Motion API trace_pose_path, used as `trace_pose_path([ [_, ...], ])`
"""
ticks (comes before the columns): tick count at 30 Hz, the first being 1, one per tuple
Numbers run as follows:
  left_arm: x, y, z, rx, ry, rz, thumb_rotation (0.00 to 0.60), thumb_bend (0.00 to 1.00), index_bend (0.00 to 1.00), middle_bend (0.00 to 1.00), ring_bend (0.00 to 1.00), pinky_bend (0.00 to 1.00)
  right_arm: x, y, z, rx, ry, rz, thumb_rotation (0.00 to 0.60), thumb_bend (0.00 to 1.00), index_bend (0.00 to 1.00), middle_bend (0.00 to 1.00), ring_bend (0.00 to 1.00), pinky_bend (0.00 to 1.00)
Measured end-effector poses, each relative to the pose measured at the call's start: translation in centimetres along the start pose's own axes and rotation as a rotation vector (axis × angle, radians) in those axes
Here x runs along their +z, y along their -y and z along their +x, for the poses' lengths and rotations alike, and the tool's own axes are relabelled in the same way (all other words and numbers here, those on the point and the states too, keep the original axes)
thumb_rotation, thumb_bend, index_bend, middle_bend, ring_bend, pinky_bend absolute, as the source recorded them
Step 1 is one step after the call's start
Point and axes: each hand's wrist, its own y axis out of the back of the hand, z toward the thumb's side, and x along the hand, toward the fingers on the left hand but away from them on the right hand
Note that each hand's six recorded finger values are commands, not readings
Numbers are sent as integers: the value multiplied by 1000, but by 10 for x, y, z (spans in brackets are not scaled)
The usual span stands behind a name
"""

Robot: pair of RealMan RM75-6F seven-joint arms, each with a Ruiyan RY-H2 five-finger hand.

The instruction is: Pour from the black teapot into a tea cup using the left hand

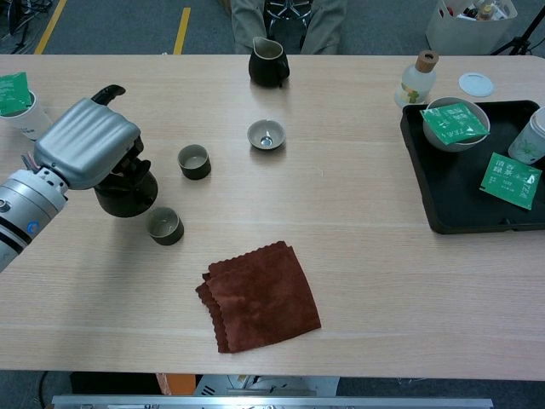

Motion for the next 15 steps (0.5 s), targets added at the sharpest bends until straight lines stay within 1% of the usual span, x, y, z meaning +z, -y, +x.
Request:
trace_pose_path([
  [2,-2,-2,2,-5,-4,-12,378,467,852,1000,864,101,0,0,0,-1,0,0,600,73,320,380,210,235],
  [7,-8,-3,8,-21,-13,-55,383,467,851,1000,859,102,0,0,0,0,6,2,600,74,320,379,210,234],
  [15,-21,-1,18,-56,-41,-162,382,467,851,1000,848,102,0,3,-2,8,10,2,600,74,320,379,209,235],
])
